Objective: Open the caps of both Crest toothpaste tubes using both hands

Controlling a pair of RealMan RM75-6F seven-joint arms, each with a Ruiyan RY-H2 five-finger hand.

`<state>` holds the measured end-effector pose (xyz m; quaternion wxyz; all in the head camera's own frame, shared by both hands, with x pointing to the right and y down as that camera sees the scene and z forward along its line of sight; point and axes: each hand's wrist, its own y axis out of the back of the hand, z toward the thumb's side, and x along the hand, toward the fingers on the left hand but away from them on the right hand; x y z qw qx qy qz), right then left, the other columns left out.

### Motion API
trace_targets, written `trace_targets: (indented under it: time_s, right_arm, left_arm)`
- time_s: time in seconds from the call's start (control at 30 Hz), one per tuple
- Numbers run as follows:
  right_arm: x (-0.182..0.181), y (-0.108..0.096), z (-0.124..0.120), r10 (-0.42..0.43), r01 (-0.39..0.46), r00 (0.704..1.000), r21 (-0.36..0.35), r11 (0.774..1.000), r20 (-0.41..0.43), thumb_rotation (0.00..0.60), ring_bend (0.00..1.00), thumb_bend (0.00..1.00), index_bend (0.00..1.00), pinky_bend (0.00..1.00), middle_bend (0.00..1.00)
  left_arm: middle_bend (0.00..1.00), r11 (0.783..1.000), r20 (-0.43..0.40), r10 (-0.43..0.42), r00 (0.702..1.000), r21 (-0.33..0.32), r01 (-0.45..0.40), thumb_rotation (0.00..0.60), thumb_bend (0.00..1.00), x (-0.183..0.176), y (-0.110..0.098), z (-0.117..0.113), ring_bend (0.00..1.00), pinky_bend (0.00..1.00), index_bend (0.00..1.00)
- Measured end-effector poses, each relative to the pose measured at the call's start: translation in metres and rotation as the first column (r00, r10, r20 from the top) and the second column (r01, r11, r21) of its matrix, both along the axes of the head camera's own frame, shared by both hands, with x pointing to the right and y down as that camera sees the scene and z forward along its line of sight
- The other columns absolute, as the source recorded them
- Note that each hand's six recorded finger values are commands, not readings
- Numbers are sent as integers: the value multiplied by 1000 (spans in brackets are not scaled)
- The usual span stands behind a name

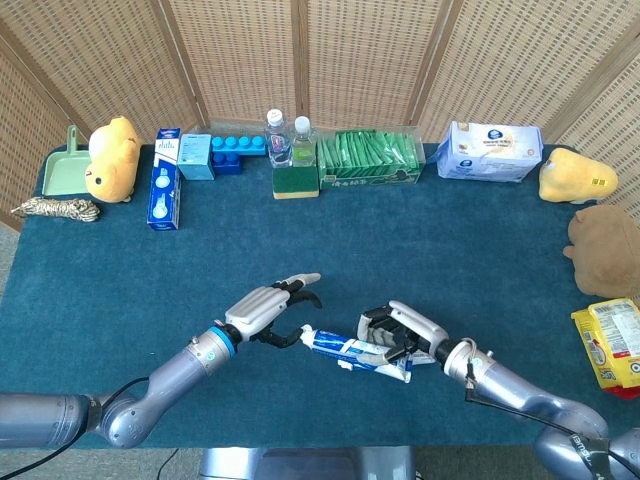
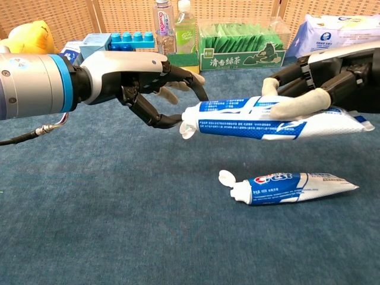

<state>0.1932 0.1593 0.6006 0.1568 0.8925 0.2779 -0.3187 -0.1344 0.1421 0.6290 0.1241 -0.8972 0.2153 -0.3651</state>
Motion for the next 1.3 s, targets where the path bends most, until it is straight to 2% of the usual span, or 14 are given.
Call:
trace_targets:
  time_s: [0.27, 0.4, 0.7, 0.87, 1.03, 1.17, 1.3]
  right_arm:
    - [0, -4, -5, 24, -23, 999, -12, 1000, 35, 600, 668, 477, 890, 765, 699]
    - [6, -8, -3, 18, -18, 1000, 0, 1000, 21, 600, 668, 478, 890, 765, 699]
    - [16, -16, 9, 38, -37, 999, 5, 999, -16, 600, 664, 475, 890, 748, 695]
    - [28, -27, 23, 61, -59, 997, 26, 998, -54, 600, 632, 468, 879, 703, 689]
    - [40, -38, 37, 58, -52, 992, 63, 997, -109, 600, 592, 450, 855, 571, 675]
    - [48, -43, 46, 63, -51, 988, 88, 995, -142, 600, 530, 446, 806, 497, 622]
    - [56, -47, 55, 59, -41, 984, 109, 993, -169, 600, 472, 440, 764, 361, 593]
  left_arm:
    - [22, 1000, 3, 4, 1000, 0, -4, 600, 426, -1, 1, 1, 0, 93, 252]
    - [22, 1000, -7, -10, 1000, 7, 10, 600, 426, -3, -2, -4, 0, 92, 251]
    - [22, 995, -22, -57, 998, 83, 59, 600, 426, -21, -20, -32, 0, 90, 245]
    - [23, 984, 6, -111, 994, 140, 109, 600, 425, -51, -29, -51, 0, 84, 244]
    - [27, 972, 62, -164, 984, 183, 151, 600, 426, -93, -26, -68, 0, 77, 243]
    - [31, 962, 105, -200, 974, 209, 175, 600, 426, -121, -20, -75, 0, 73, 243]
    - [31, 950, 150, -246, 958, 236, 207, 600, 426, -152, -9, -83, 0, 70, 243]
